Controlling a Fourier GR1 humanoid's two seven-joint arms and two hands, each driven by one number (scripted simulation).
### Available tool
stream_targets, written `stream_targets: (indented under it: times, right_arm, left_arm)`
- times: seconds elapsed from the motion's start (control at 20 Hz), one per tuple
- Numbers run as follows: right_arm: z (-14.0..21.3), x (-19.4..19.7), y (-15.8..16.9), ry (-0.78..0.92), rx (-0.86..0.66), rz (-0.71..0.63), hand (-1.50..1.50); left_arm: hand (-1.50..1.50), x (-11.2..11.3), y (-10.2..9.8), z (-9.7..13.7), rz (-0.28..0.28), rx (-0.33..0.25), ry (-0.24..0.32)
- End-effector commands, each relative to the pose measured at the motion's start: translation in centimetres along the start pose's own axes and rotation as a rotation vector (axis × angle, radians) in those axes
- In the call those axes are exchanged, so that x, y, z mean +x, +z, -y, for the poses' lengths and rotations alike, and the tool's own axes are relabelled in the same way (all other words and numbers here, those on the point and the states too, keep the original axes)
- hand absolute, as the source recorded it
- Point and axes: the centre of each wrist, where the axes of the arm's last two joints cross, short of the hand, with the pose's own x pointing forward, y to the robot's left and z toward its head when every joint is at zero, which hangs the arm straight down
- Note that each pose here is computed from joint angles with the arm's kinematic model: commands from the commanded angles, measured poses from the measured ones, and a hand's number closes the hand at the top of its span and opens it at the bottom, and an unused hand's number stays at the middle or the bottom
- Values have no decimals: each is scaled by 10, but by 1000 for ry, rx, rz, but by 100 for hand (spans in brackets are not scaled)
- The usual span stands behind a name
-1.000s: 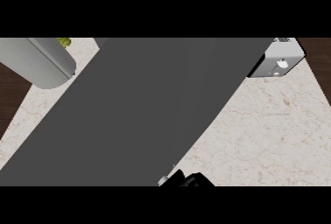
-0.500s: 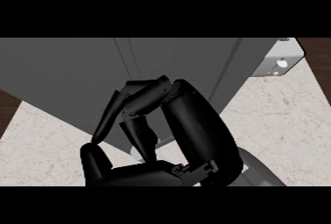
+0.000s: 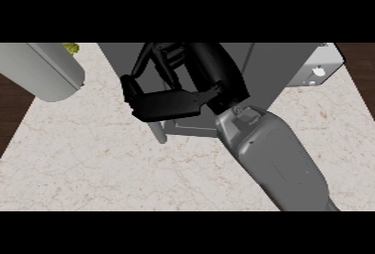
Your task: Pick up the bottled water, place it into the cabinet and close the cabinet
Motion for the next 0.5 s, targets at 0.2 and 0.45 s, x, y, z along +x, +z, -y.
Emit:
stream_targets:
  times: [0.2,0.45]
  right_arm:
    - [37,-48,-30,29,-57,-71,150]
    - [53,-56,-30,60,-106,-95,150]
  left_arm:
    - [150,10,-6,-12,10,-5,4]
    - [150,0,-5,-3,13,-22,26]
